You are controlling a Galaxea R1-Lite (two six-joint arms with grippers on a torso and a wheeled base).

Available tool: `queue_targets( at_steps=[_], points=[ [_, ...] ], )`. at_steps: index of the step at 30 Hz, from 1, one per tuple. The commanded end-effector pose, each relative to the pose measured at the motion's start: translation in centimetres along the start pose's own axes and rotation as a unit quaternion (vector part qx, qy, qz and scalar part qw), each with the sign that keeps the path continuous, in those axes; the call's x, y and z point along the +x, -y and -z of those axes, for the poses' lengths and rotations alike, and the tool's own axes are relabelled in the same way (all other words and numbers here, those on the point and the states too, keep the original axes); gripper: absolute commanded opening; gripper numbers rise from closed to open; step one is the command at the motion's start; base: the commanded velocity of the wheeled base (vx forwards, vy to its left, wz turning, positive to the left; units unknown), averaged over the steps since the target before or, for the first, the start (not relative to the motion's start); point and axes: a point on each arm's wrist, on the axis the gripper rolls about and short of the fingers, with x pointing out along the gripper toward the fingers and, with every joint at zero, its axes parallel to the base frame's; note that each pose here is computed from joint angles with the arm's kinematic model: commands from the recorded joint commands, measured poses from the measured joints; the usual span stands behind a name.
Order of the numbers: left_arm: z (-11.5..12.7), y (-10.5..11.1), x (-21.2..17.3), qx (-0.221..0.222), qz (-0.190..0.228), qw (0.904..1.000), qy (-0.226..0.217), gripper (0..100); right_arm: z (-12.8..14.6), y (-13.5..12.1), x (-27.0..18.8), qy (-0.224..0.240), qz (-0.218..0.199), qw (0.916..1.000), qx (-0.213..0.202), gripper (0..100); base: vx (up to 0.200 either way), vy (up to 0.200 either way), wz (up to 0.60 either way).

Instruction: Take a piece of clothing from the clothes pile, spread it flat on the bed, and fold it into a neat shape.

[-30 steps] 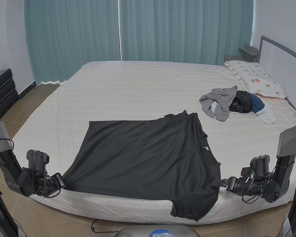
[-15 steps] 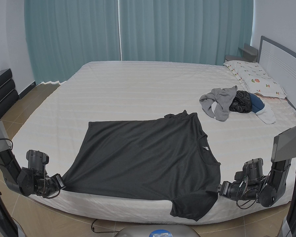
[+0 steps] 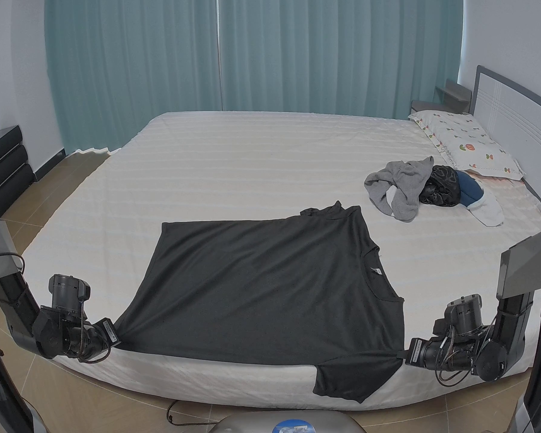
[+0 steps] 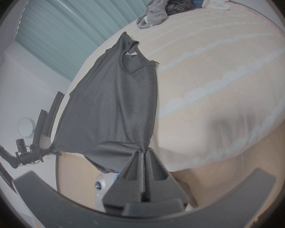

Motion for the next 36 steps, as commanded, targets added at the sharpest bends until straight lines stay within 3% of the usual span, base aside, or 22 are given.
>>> queue_targets(
  at_steps=[1,12,22,23,24,30,36],
  points=[
    [0.2,-0.1,0.2,0.000,-0.004,1.0000,-0.005,0,0.6,0.5,-1.0,-0.009,0.009,0.9998,-0.016,0,0.000,0.000,0.00],
    [0.7,-0.5,0.0,0.023,-0.010,0.9996,-0.015,0,1.9,1.0,-2.2,-0.035,0.019,0.9968,-0.069,0,0.000,0.000,0.00],
    [1.0,-0.3,1.0,0.023,-0.010,0.9992,-0.029,0,1.5,0.9,-1.6,-0.028,0.012,0.9973,-0.067,0,0.000,0.000,0.00],
    [1.1,-0.2,1.1,0.025,-0.009,0.9992,-0.030,0,1.5,0.9,-1.6,-0.029,0.011,0.9973,-0.067,100,0.000,0.000,0.00],
    [1.2,0.0,1.1,0.026,-0.007,0.9991,-0.031,100,1.5,0.9,-1.6,-0.028,0.011,0.9974,-0.066,100,0.000,0.000,0.00],
    [1.3,0.4,1.6,0.030,-0.003,0.9990,-0.035,100,0.9,0.6,-1.4,-0.017,-0.001,0.9987,-0.048,100,0.000,0.000,0.00],
    [0.5,0.7,1.3,0.024,0.009,0.9996,-0.013,100,-0.9,0.3,-1.6,0.046,-0.033,0.9983,-0.015,100,0.000,0.000,0.00]
  ],
)
